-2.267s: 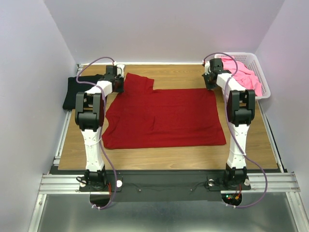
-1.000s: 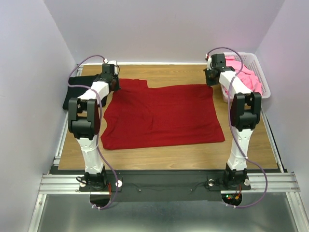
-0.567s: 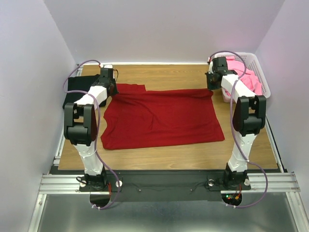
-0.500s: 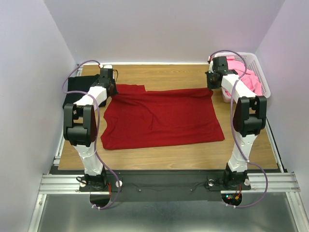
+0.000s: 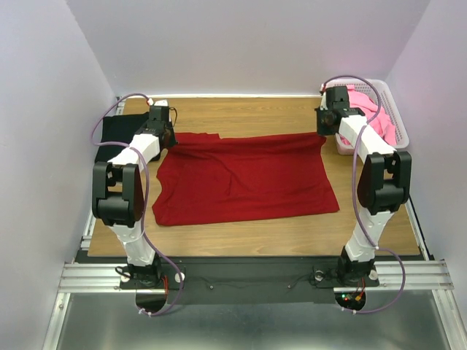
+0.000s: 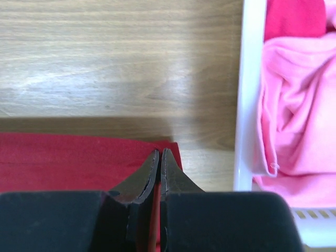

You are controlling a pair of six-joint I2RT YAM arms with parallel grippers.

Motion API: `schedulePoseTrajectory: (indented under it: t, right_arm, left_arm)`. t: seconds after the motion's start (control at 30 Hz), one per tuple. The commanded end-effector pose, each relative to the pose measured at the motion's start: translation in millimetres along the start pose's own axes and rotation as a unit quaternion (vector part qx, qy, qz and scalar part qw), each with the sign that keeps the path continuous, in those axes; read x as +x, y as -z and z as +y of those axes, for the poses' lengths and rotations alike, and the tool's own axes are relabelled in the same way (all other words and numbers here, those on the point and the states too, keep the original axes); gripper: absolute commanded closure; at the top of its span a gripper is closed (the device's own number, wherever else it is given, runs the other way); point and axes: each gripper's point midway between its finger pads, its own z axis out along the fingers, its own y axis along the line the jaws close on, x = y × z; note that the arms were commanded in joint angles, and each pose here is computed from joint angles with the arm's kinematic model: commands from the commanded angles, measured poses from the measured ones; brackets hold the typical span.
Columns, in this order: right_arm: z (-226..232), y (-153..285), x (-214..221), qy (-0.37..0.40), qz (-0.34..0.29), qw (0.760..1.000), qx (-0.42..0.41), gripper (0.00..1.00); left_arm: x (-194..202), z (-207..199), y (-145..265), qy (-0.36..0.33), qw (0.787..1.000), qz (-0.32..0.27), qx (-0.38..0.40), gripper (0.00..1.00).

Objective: Fold and stack the t-shirts
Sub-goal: Fold the tshirt

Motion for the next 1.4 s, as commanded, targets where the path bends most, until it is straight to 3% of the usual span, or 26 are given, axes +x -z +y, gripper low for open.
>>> schedulePoseTrajectory:
  t: [0.0, 0.53, 1.37]
  right_arm:
    - [-19.7, 22.3, -27.0, -0.016, -0.052, 0.997, 0.052, 1.00]
    - [-37.8, 32.2, -45.7, -0.024, -0.079, 0.992, 0.101, 0.99]
    - [-33.3, 32.1, 5.4, -0.056, -0.036, 0.993, 0.094, 1.00]
  left_arm:
    - [-29.7, 5.9, 24.8, 0.006, 0.999, -0.045, -0.009, 1.00]
    - [-36.1, -7.9, 31.4, -0.003, 0.999, -0.045, 0.013, 1.00]
    - [2.9, 14.6, 52.8, 0.009, 1.000, -0.004, -0.028, 1.00]
